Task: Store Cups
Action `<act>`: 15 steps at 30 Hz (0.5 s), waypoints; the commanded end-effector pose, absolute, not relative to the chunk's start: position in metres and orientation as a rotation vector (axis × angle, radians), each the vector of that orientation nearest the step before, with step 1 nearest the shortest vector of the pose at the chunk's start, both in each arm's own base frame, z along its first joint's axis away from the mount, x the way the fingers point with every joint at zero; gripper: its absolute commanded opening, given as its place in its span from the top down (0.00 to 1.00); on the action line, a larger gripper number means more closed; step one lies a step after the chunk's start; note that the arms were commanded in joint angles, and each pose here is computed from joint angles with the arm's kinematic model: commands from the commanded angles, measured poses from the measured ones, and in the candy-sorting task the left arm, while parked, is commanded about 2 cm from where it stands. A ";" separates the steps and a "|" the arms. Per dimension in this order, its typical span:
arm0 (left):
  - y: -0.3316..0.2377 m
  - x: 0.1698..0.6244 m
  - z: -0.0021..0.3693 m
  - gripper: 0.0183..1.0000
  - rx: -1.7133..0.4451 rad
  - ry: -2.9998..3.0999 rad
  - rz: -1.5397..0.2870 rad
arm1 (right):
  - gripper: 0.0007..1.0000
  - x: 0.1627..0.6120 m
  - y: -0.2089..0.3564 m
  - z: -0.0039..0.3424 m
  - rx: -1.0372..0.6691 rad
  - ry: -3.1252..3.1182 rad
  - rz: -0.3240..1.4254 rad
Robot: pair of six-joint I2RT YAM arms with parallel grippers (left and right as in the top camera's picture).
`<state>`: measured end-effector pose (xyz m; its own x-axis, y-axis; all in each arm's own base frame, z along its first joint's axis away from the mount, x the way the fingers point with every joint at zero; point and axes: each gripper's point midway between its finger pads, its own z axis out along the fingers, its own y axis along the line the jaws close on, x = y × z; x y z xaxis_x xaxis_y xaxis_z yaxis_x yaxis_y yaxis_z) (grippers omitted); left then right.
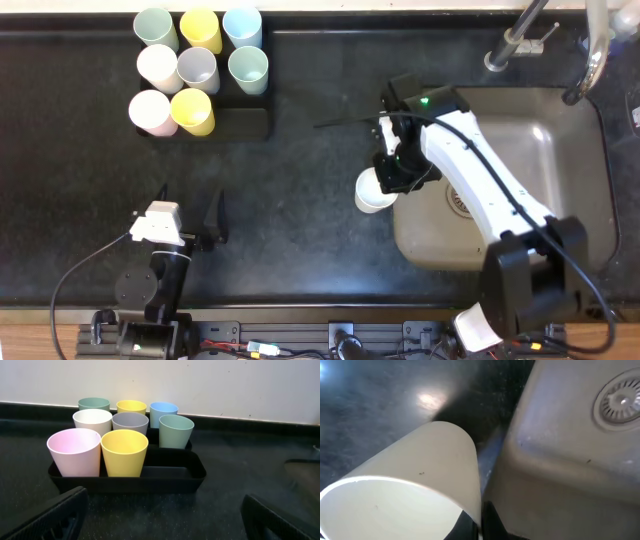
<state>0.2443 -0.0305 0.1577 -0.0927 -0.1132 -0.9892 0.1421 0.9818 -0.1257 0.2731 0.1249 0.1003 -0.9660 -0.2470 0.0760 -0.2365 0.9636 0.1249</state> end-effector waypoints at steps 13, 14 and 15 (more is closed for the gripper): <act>-0.031 0.244 0.159 0.00 0.047 1.643 -0.204 | 0.96 0.372 0.294 0.276 0.522 -3.483 -0.742; -0.031 0.244 0.159 0.00 0.046 1.643 -0.204 | 0.96 0.375 0.302 0.271 0.528 -3.476 -0.745; -0.031 0.244 0.159 0.00 0.046 1.643 -0.204 | 0.96 0.377 0.311 0.265 0.530 -3.465 -0.743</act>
